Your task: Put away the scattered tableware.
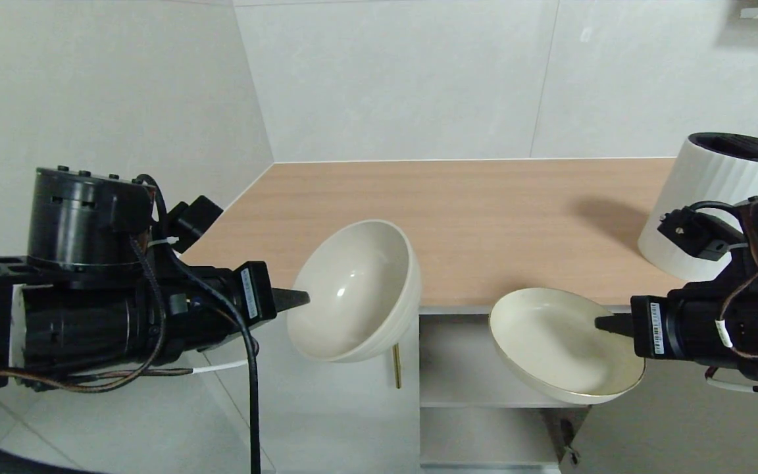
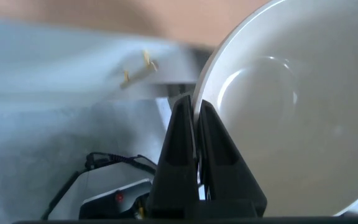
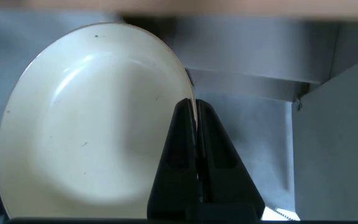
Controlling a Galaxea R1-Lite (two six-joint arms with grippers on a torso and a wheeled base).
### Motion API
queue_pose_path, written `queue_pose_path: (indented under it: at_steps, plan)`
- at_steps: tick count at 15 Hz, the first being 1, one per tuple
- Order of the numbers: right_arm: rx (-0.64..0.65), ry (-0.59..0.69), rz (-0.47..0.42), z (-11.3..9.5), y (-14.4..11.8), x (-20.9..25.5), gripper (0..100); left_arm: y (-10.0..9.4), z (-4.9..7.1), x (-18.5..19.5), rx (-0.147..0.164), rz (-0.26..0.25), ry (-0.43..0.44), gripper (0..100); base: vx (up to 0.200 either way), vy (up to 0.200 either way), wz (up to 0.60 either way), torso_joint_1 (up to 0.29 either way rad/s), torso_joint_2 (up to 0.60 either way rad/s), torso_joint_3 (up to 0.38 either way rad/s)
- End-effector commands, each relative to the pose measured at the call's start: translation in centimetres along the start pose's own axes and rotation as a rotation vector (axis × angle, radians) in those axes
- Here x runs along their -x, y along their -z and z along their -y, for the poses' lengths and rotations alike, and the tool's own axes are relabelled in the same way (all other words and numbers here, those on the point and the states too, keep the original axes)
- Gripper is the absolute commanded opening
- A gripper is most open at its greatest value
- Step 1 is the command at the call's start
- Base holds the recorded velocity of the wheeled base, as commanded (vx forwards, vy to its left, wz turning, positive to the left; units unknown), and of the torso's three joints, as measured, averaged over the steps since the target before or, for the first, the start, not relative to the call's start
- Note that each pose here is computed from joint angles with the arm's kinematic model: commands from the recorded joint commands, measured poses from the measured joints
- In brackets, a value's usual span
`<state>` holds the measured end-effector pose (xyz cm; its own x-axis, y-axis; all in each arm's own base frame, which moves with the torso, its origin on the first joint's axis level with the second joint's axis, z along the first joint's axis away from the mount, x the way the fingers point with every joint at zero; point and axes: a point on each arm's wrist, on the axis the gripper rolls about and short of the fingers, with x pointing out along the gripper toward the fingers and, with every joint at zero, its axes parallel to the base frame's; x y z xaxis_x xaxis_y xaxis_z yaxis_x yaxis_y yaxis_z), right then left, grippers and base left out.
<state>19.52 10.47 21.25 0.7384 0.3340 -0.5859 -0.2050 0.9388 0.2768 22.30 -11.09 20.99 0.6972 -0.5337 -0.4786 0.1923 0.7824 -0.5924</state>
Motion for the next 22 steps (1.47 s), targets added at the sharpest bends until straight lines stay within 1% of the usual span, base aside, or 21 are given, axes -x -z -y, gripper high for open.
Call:
queue_pose_path:
  at_steps: [1,11,13,14,22]
  plan:
    - [0.004,0.002,0.0,0.0,0.0,0.0,0,0.1,-0.2,-0.4,-0.001,-0.01,-0.008,0,0.0,0.0,0.0,0.0,0.0,0.0]
    - [0.007,0.02,-0.037,0.1,0.3,-1.2,0,0.2,-0.2,-0.5,-0.003,-0.015,-0.008,0,0.0,0.0,0.0,0.0,0.0,0.0]
    - [0.006,0.021,-0.04,0.1,0.3,-1.3,0,0.3,-0.1,-0.5,-0.009,-0.019,-0.008,0,0.0,0.0,0.0,-0.12,0.29,0.166]
    - [0.007,0.02,-0.042,0.1,0.3,-1.4,0,0.4,-0.3,-0.7,-0.007,-0.026,-0.013,0,0.0,0.0,0.0,-0.168,0.42,0.237]
    - [0.008,0.027,-0.055,0.1,0.5,-1.8,0,0.5,-0.4,-0.9,-0.006,-0.031,-0.017,0,0.0,0.0,0.0,-0.179,0.46,0.28]
